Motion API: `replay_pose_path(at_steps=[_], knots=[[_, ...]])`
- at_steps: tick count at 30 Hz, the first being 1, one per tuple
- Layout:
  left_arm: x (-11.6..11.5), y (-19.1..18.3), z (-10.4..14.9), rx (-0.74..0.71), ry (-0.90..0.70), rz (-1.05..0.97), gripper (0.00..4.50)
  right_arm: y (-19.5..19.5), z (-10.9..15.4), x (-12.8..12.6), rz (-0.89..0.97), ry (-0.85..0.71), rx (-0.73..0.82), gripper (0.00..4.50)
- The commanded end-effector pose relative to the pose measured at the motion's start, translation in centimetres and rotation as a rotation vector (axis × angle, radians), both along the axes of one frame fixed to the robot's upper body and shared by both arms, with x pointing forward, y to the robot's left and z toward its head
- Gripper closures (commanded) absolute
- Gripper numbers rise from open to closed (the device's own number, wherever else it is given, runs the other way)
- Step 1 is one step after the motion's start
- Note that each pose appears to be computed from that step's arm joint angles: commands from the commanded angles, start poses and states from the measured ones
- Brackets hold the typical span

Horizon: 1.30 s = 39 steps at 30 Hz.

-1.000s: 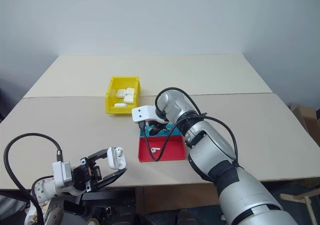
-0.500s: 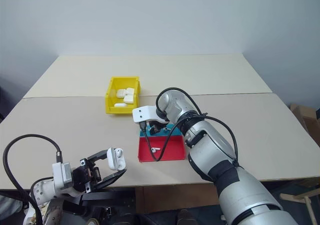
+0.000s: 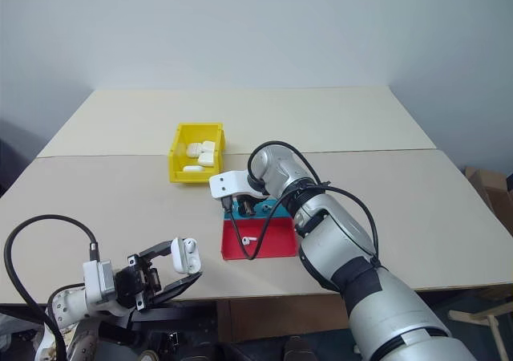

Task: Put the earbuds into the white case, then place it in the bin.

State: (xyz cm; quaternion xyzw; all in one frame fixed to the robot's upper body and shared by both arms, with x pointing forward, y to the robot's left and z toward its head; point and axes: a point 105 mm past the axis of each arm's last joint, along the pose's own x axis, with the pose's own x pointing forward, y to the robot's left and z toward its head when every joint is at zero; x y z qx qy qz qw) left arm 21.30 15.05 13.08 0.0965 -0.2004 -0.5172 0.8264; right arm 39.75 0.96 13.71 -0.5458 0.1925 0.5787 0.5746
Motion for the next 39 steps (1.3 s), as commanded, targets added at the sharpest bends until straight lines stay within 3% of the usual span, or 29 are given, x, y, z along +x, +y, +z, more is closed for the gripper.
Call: replay_pose_path(at_steps=[1, 12, 17, 21, 25, 28, 31, 39], knots=[[-0.1, -0.3, 0.9, 0.0, -0.058, -0.009, 1.73, 0.1, 0.6, 0.1, 0.012, -0.019, 0.0, 3.69], [0.6, -0.3, 1.2, -0.004, -0.068, -0.033, 1.73, -0.1, 1.7, 0.4, -0.006, -0.045, 0.053, 3.82], [2.2, -0.4, 2.5, -0.052, -0.097, -0.034, 1.73, -2.1, 6.6, 1.5, -0.12, -0.106, 0.254, 3.82], [3.0, -0.7, 3.6, -0.098, -0.121, -0.059, 1.73, -4.4, 11.7, 0.9, -0.19, -0.146, 0.519, 3.82], [4.3, -2.3, 5.9, -0.176, -0.178, -0.09, 1.73, -7.9, 18.6, -2.0, -0.225, -0.285, 0.926, 3.82], [4.8, -3.5, 7.0, -0.236, -0.177, -0.124, 1.73, -9.8, 21.0, -5.6, -0.209, -0.233, 1.167, 3.82], [5.2, -4.8, 7.4, -0.242, -0.178, -0.171, 1.73, -10.9, 20.2, -8.8, -0.212, -0.116, 1.278, 3.82], [5.3, -6.9, 8.0, -0.299, -0.076, -0.281, 1.73, -11.3, 17.9, -16.1, -0.052, -0.078, 1.493, 3.82]])
